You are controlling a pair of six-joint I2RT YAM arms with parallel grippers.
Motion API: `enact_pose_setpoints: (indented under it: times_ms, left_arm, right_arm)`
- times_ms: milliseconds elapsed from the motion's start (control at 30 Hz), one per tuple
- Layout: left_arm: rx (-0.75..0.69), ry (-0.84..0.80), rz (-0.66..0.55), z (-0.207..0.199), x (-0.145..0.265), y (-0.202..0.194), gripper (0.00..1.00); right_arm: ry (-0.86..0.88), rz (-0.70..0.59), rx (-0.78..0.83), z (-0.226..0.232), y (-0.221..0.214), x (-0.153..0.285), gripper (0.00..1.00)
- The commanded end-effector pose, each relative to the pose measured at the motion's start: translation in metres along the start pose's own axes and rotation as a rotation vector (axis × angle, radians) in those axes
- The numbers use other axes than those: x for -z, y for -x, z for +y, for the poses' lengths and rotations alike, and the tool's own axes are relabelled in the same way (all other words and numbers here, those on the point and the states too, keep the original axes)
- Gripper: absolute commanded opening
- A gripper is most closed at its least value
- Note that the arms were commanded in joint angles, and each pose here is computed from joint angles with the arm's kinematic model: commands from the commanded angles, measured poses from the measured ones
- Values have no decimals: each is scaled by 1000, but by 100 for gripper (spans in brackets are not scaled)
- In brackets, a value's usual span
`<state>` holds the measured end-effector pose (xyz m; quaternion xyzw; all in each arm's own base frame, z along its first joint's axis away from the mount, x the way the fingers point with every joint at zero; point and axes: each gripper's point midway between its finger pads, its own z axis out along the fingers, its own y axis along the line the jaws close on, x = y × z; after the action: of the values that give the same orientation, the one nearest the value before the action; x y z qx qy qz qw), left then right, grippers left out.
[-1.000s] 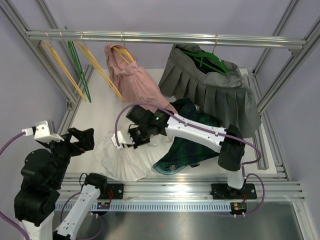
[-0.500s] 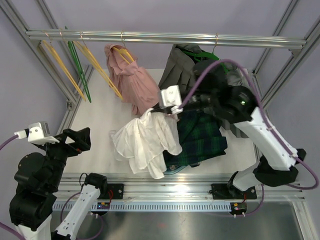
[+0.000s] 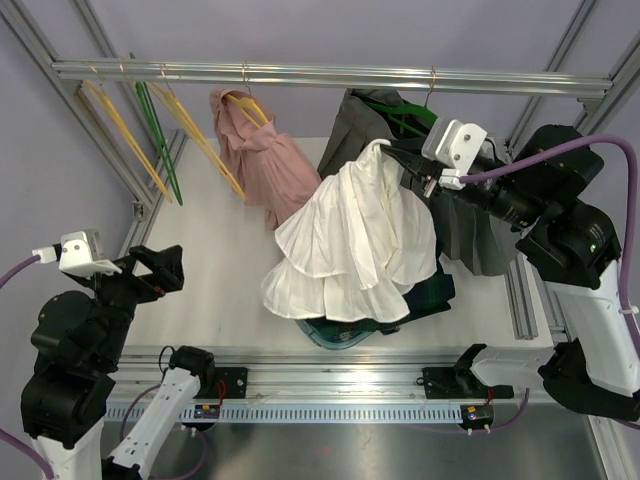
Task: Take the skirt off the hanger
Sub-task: Place the skirt into the basket
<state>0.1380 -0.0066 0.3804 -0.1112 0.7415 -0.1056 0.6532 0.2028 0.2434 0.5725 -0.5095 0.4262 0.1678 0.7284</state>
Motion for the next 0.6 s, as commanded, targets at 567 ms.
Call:
enact_pose_setpoints:
  times_ms: [567]
  left_arm:
    - [-1, -67, -43, -17, -3, 22, 99]
  right_arm:
    - [-23, 428, 19, 13, -148, 37, 0]
